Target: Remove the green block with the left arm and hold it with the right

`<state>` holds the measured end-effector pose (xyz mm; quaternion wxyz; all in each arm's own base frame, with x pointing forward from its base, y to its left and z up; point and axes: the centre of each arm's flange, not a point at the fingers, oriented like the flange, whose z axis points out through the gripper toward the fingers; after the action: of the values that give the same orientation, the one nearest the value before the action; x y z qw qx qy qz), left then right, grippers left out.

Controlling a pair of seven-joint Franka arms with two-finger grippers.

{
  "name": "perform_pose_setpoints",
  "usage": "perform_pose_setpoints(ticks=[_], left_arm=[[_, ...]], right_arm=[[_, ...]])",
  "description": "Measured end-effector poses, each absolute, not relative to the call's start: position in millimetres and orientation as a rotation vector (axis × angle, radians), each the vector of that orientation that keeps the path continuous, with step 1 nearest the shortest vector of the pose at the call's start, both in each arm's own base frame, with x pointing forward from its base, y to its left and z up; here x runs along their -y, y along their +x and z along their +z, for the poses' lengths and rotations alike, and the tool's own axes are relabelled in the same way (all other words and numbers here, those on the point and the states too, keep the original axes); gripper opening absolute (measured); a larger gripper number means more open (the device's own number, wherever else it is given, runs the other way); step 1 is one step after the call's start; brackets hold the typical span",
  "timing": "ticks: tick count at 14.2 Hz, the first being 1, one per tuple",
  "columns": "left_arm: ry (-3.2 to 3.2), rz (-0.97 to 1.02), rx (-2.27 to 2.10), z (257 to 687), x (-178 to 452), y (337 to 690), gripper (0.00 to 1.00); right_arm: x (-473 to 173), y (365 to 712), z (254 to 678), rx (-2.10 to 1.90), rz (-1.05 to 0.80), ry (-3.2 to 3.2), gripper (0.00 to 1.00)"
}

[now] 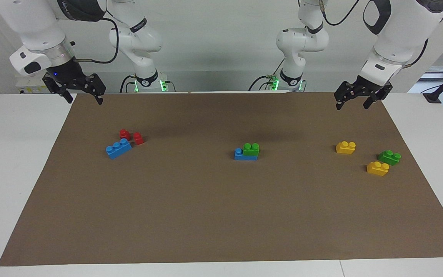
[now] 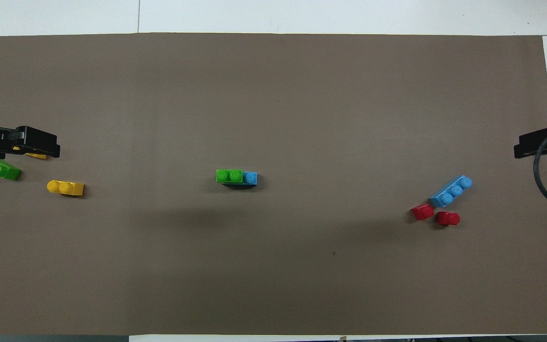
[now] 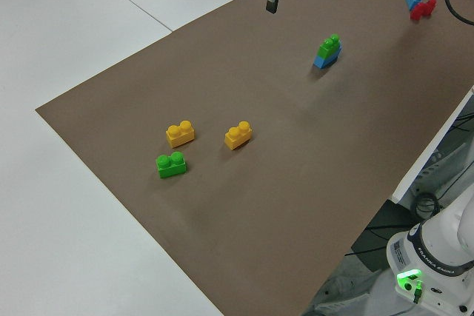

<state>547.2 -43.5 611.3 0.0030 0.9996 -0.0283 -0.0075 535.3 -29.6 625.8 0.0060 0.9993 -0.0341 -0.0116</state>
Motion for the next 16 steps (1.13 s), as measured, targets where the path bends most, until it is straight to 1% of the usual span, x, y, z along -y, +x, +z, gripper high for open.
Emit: perform_pose_setpoints(ticks=[10,11,12,13,16], left_arm=[[3.134,-0.021,0.088,611.6,43.4,547.3,1.0],[3.134,-0.02,0.088,611.7,43.4,547.2,1.0],[3.134,-0.02,0.088,611.9,43.3,547.1,1.0],[3.134,-0.019,0.086,612.0,42.8,547.1,1.0],[3.134,-0.018,0.066,612.4,36.2,547.4,1.0]], right_arm=[[41.0,534.4,623.1,0.173,-0.041,3.125,1.0],[39.2,535.4,619.4,0.249,-0.029,3.118,0.97],[34.0,537.6,613.0,0.356,-0.004,3.108,1.0],[22.5,540.1,603.9,0.473,0.015,3.093,1.0],[-49.7,543.7,574.9,0.852,0.049,3.031,1.0]])
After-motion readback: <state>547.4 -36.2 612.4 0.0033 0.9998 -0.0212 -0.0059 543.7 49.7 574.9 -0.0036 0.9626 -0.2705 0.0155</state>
